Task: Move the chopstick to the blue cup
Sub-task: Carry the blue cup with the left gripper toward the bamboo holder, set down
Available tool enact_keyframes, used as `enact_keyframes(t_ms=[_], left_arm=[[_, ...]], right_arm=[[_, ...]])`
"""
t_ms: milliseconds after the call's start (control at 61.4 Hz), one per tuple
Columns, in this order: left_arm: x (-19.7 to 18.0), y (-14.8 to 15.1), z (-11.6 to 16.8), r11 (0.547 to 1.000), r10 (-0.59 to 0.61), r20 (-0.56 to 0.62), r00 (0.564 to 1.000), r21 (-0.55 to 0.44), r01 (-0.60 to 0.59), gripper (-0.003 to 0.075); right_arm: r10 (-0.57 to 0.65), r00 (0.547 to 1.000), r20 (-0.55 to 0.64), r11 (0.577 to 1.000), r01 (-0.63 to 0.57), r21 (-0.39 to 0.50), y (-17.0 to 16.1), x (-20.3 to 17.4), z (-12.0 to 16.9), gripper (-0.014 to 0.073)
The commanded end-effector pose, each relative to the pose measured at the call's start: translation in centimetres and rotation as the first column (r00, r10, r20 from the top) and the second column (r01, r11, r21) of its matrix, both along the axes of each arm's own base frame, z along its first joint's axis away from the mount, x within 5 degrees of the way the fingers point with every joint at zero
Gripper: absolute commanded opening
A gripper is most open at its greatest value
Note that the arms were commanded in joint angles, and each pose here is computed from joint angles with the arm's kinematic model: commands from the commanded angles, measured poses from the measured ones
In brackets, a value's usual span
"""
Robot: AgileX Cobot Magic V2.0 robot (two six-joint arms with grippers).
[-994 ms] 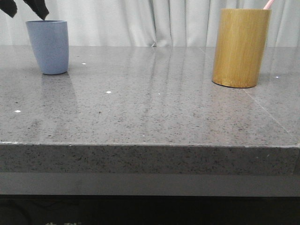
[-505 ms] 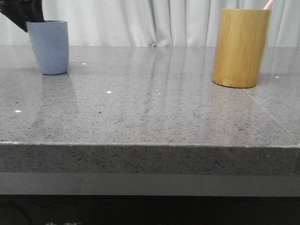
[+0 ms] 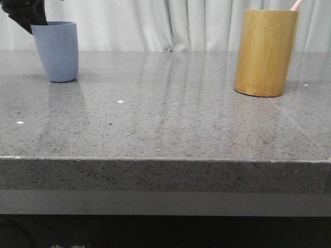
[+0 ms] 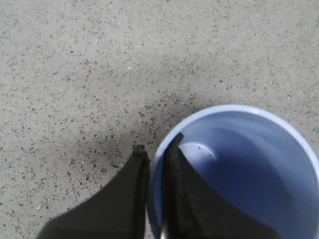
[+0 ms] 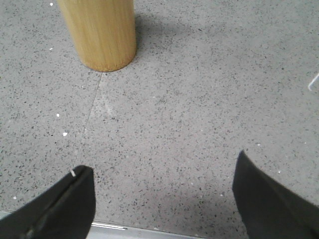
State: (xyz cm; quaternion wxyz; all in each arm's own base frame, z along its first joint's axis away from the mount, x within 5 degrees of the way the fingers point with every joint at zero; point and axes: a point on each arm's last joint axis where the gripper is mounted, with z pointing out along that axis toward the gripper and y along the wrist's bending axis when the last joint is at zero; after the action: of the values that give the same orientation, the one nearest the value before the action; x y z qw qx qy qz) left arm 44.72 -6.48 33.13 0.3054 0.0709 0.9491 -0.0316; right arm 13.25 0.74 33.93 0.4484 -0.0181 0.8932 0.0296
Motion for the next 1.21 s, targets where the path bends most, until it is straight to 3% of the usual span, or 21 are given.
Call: enact_keyframes(t_ms=[0, 440, 831, 1190], left_arm=[[-1.2, -1.0, 4.8, 0.999, -0.019, 0.146, 0.989, -0.042, 0.025, -0.0019], [-4.3, -8.7, 9.7, 0.97, -0.225, 0.252, 0.941, -0.03, 0.24, -0.0019], [-7.1, -16.1, 8.0, 0.911, -0.402, 0.178, 0.898, -0.021, 0.412, -0.0019], [-7.2, -18.5, 5.6, 0.891, -0.449, 0.114, 0.886, -0.016, 0.453, -0.0019]], right_arm=[[-0.004, 0.996, 0.091, 1.0, 0.004, -0.004, -0.1, 0.3, 1.5, 0.0581], [-0.004, 0.996, 0.091, 1.0, 0.004, -0.004, -0.1, 0.3, 1.5, 0.0581], [-0.003, 0.996, 0.089, 1.0, 0.004, -0.004, -0.1, 0.3, 1.5, 0.0581], [-0.003, 0.997, 0.083, 1.0, 0.003, -0.004, -0.1, 0.3, 1.5, 0.0581]])
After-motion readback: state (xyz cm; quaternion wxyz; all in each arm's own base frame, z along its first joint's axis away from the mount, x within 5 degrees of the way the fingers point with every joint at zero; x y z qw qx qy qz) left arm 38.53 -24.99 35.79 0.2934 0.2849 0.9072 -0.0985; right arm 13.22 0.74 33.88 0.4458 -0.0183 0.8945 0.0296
